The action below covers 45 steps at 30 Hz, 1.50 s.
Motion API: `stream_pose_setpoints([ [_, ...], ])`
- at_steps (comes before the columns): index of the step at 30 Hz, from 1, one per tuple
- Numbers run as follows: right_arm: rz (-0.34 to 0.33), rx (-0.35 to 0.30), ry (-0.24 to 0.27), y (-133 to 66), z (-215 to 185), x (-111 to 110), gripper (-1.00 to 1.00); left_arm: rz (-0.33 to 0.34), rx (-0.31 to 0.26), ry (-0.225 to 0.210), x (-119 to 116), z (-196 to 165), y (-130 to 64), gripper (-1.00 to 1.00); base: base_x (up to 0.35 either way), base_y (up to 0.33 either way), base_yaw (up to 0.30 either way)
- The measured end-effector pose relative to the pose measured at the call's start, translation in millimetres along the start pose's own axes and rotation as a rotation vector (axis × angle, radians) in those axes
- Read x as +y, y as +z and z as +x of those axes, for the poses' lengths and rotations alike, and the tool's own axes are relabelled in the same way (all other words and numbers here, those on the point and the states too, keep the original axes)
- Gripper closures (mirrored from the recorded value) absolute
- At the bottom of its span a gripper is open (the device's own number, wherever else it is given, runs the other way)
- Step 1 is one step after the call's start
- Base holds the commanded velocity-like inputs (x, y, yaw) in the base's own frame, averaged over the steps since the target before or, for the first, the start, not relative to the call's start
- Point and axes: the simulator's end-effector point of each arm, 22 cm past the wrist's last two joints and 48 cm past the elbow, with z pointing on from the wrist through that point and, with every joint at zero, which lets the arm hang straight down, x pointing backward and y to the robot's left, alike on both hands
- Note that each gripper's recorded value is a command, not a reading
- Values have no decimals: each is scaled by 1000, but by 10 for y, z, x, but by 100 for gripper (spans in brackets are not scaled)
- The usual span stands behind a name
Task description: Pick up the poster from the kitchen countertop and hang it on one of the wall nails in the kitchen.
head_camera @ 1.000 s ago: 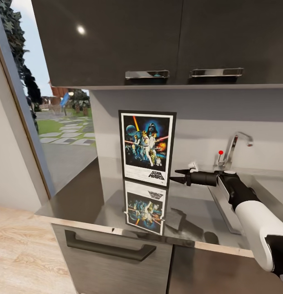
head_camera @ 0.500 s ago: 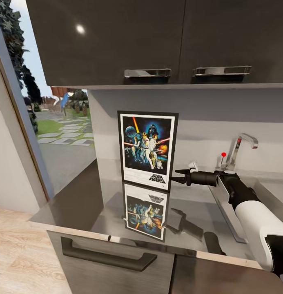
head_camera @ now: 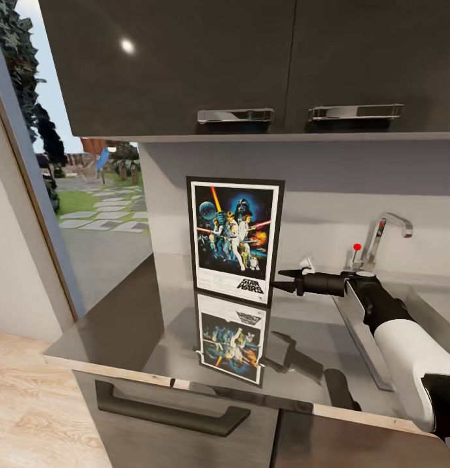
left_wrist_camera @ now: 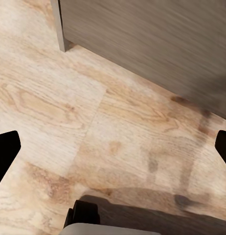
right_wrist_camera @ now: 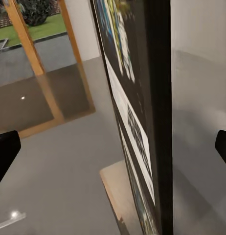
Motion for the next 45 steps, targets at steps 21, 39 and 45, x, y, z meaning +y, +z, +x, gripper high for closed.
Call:
stream_pose_setpoints([
  [21,-1,0,-4,2,-2,2,-100,0,0,0,1,0,0,-100,0,20,0],
  [39,-1,0,-5,11,116,-22,-100,0,0,0,0,0,0,-100,0,0,0],
  [45,-1,1,-3,11,122,-23,-100,-1,0,0,2,0,0,-100,0,0,0],
])
